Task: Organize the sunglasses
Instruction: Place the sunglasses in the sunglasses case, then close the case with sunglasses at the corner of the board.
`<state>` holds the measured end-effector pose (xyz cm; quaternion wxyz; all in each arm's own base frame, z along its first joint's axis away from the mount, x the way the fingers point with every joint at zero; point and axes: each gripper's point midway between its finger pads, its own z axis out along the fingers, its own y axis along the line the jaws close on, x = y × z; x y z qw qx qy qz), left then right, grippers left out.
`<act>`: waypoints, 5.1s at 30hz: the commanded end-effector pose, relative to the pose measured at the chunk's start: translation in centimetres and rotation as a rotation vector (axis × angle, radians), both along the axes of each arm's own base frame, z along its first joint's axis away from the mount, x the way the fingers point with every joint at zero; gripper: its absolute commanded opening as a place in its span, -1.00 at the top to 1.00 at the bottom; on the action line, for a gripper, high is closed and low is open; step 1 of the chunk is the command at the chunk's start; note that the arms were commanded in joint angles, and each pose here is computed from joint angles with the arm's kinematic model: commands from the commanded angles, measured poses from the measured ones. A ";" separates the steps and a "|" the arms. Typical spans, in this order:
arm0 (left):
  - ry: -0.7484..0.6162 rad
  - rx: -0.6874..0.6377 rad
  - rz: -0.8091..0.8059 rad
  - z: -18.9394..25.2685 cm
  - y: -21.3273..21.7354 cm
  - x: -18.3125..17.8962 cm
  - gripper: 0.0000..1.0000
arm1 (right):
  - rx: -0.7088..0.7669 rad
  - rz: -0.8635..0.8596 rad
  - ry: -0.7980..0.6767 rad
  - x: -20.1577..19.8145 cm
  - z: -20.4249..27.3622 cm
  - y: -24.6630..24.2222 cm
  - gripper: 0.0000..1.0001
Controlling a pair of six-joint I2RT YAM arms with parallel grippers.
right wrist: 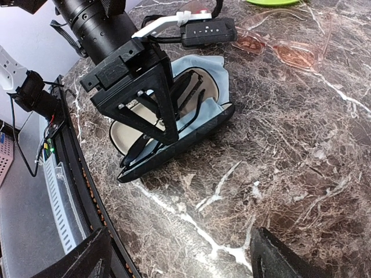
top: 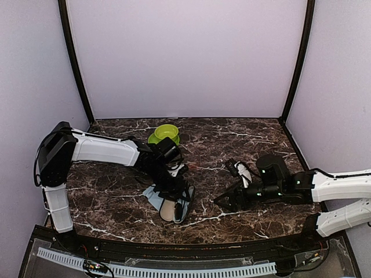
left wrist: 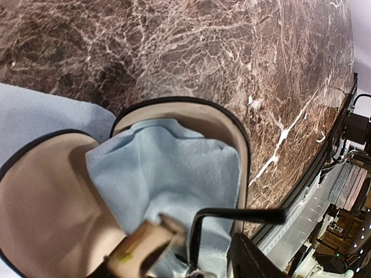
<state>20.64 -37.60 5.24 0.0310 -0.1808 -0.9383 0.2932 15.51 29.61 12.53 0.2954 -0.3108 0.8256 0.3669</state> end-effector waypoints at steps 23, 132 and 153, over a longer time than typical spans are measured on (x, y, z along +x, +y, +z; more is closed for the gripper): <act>-0.087 0.022 0.040 2.3 0.2 1.4 -0.58 | 0.056 0.005 -0.030 0.0 1.0 -0.3 -0.66; -0.439 -0.112 -0.139 4.4 -1.1 -2.8 0.20 | 0.012 -0.299 0.423 2.6 -10.5 4.0 0.23; -0.555 0.005 -0.228 4.3 -1.6 -2.6 0.12 | 0.056 -0.269 0.383 2.8 -7.9 3.8 0.05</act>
